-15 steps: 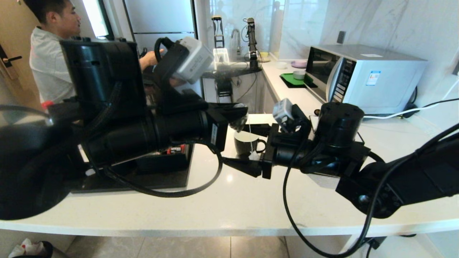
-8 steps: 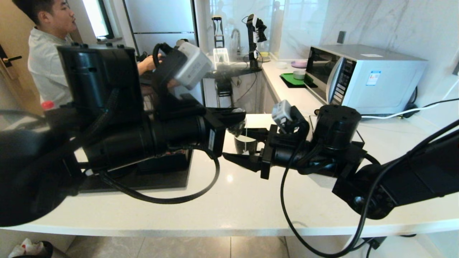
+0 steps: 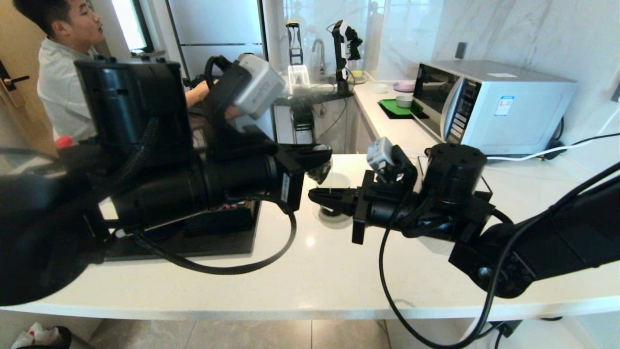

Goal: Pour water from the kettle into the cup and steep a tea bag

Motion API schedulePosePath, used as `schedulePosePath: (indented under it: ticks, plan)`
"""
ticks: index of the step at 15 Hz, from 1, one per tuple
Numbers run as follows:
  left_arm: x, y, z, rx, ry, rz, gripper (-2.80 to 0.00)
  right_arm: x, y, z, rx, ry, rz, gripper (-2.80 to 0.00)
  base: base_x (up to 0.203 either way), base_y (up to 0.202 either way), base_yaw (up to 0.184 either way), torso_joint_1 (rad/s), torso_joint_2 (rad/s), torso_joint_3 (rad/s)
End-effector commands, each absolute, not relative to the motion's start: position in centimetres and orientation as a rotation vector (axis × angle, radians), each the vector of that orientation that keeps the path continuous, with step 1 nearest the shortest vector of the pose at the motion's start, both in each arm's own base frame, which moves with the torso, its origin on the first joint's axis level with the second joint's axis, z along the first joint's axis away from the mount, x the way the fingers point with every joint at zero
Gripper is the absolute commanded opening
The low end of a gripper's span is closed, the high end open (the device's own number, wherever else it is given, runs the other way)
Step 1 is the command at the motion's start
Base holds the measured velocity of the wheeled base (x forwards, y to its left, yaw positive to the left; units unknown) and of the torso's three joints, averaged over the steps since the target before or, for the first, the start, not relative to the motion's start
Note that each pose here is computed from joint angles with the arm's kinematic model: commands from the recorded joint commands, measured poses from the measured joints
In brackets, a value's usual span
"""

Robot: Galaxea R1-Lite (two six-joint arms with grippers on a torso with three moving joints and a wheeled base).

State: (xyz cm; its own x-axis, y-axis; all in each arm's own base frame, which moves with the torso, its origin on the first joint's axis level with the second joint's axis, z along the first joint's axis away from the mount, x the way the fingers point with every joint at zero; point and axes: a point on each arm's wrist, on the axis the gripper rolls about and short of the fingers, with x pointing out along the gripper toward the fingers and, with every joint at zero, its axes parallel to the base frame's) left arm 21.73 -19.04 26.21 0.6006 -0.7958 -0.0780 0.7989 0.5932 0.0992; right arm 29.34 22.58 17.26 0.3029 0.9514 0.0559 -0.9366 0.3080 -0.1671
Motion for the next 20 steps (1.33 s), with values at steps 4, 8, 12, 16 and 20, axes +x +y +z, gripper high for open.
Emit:
schedulePosePath:
  ticks: [4,8,12,16,20]
  plan:
    - [21.7,-19.0,26.2,0.129,0.026,-0.927,-2.8,29.2,22.6,17.5,-0.111,-0.167,1.259,-2.8,0.0,0.0,0.0,0.0,0.0,0.0]
    - [21.2,-19.1,26.4,0.135,0.019,-0.938,-2.8,29.3,22.5,17.7,-0.106,-0.17,1.254,-2.8,0.0,0.0,0.0,0.0,0.0,0.0]
    - [21.0,-18.9,26.1,0.144,0.022,-0.926,-2.8,29.3,22.5,18.1,-0.105,-0.183,1.25,-2.8,0.0,0.0,0.0,0.0,0.0,0.0]
    - [20.2,-18.2,25.7,0.148,0.038,-0.927,-2.8,29.8,22.1,18.7,-0.106,-0.204,1.226,-2.8,0.0,0.0,0.0,0.0,0.0,0.0]
    - [19.3,-18.4,25.1,0.155,0.054,-0.936,-2.8,30.7,21.7,19.7,-0.107,-0.231,1.202,-2.8,0.0,0.0,0.0,0.0,0.0,0.0]
